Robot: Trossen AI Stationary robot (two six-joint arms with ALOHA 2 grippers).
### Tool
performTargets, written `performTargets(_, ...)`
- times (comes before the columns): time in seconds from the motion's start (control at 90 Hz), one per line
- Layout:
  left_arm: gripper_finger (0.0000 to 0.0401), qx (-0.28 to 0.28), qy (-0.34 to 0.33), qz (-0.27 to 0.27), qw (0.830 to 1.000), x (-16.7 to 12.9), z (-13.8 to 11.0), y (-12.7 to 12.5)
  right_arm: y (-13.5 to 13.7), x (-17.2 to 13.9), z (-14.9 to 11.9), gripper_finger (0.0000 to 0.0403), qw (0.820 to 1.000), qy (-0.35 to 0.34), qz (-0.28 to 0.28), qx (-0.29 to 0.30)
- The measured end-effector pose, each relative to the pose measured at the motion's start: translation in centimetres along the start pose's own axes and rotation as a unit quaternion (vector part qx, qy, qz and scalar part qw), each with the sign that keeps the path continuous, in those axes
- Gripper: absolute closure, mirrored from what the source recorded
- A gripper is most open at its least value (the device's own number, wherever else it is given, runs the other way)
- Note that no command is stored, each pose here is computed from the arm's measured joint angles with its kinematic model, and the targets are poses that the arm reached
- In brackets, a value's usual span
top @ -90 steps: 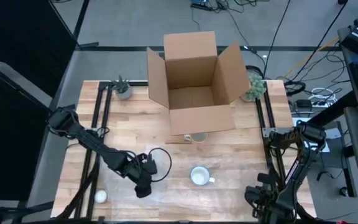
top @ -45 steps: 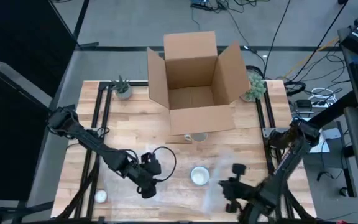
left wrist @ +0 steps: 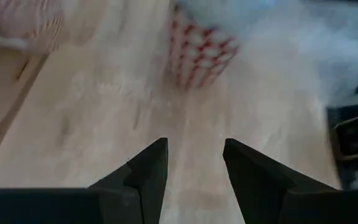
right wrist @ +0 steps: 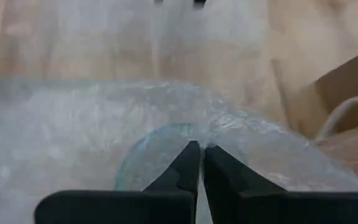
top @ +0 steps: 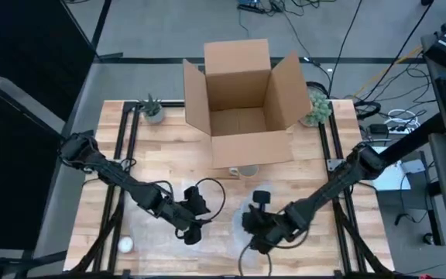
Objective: Wrap mug
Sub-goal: Wrap the red mug with the right transparent bubble wrap
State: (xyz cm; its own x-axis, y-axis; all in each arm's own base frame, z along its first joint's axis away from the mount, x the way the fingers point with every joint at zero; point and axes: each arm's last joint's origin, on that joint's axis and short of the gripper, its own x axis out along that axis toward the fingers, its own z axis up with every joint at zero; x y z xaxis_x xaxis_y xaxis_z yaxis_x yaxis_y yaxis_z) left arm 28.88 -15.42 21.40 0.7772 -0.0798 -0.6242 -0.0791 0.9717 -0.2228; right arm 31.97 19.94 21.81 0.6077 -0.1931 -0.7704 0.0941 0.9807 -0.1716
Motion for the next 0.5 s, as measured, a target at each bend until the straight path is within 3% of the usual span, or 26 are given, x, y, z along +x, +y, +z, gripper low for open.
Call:
performTargets(0.256, 0.0250, 0.001, -0.109, -0.037, 0.993, 0.6, 2.5, -0.1, 0.0, 1.7, 0.5, 0.0403, 1.000, -0.005, 0.013, -0.015)
performTargets(0.5, 0.0250, -0.003, -0.111, -0.038, 0.993, 4.3, 1.9, 1.0, -0.1, 1.8, 0.5, 0.0403, 1.000, -0.005, 0.013, -0.016)
